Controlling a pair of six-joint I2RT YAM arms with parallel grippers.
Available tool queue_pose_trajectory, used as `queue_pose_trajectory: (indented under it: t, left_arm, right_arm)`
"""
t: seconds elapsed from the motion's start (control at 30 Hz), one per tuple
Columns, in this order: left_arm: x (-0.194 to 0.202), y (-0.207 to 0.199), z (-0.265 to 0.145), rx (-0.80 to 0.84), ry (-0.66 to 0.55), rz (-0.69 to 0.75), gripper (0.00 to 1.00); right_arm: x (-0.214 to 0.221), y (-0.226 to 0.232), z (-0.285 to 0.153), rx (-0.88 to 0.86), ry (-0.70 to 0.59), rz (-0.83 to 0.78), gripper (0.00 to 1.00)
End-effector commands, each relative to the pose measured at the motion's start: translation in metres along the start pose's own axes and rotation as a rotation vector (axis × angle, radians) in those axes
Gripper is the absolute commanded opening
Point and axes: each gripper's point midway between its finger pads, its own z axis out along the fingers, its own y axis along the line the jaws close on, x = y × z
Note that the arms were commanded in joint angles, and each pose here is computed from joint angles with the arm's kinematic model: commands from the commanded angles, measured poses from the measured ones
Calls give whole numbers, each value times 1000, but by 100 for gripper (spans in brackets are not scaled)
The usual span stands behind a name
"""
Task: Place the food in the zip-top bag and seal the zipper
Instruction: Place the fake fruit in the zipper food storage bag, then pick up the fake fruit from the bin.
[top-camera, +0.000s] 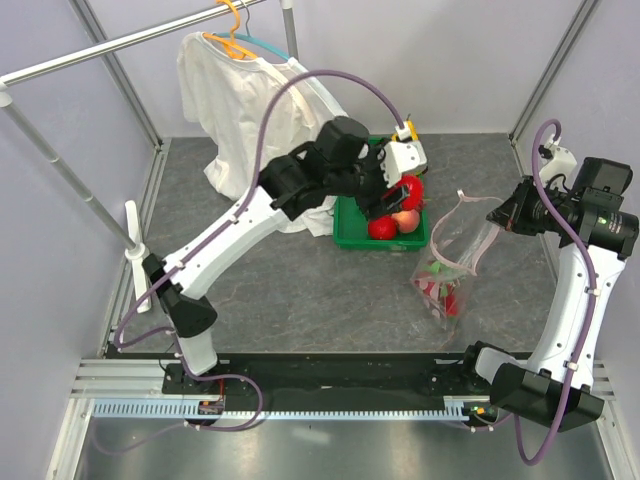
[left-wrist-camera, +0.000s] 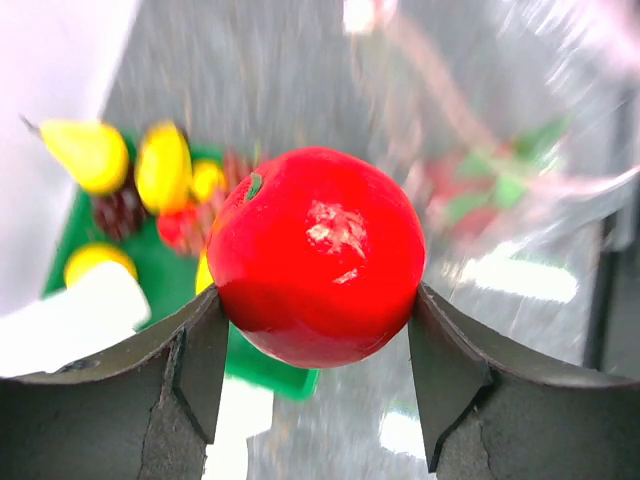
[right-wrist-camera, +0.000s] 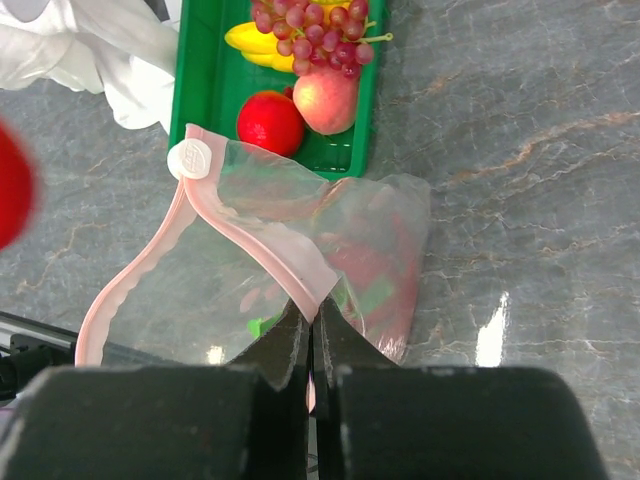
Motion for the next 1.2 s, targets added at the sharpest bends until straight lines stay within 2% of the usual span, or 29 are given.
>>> queue_pose_trajectory:
  t: [0.0, 0.17, 0.37, 0.47, 0.57, 0.6, 0.67, 0.7, 0.8, 0.87, 0.97, 1.07, 1.1, 1.17]
  left_arm:
    - [-80, -23, -40, 97, -258, -30, 57]
    - [-107, -73, -29, 199, -304, 39, 59]
    - [-102, -78, 16, 201, -263, -4, 60]
    - [-95, -82, 29, 225, -241, -21, 64]
    - [-80, -90, 42, 258, -199, -43, 78]
    - [-75, -88, 48, 240, -181, -53, 87]
    - [-67, -86, 52, 226, -151, -68, 91]
    - [-65, -85, 52, 225, -145, -70, 99]
    - [-56, -84, 47, 217, -122, -71, 100]
    - [-59, -72, 29, 200, -148, -49, 100]
    - [-40, -46, 12, 141, -134, -14, 100]
    - [3, -17, 17, 38, -46, 113, 100]
    - [27, -13, 23, 49, -5, 132, 99]
    - [48, 18, 25, 10, 7, 113, 99]
  right_arm:
    - [-7, 10, 0, -54, -38, -13, 0]
    - [-8, 13, -2, -65, -43, -15, 0]
    - [-7, 18, -6, -77, -48, -31, 0]
    - [-5, 16, -6, -71, -43, -30, 0]
    - [-2, 15, -4, -71, -35, -26, 0]
    - [-2, 15, -3, -73, -35, -26, 0]
    - [0, 14, -1, -79, -27, -20, 0]
    - [1, 13, 0, -78, -24, -18, 0]
    - [2, 6, 5, -51, -16, -11, 0]
    - [2, 0, 6, -26, -15, -13, 0]
    - [1, -12, 7, 40, -21, -14, 0]
    - [-2, -21, 7, 91, -39, -12, 0]
    - [-5, -23, 7, 101, -51, -14, 0]
    - [-6, -25, 8, 113, -54, -6, 0]
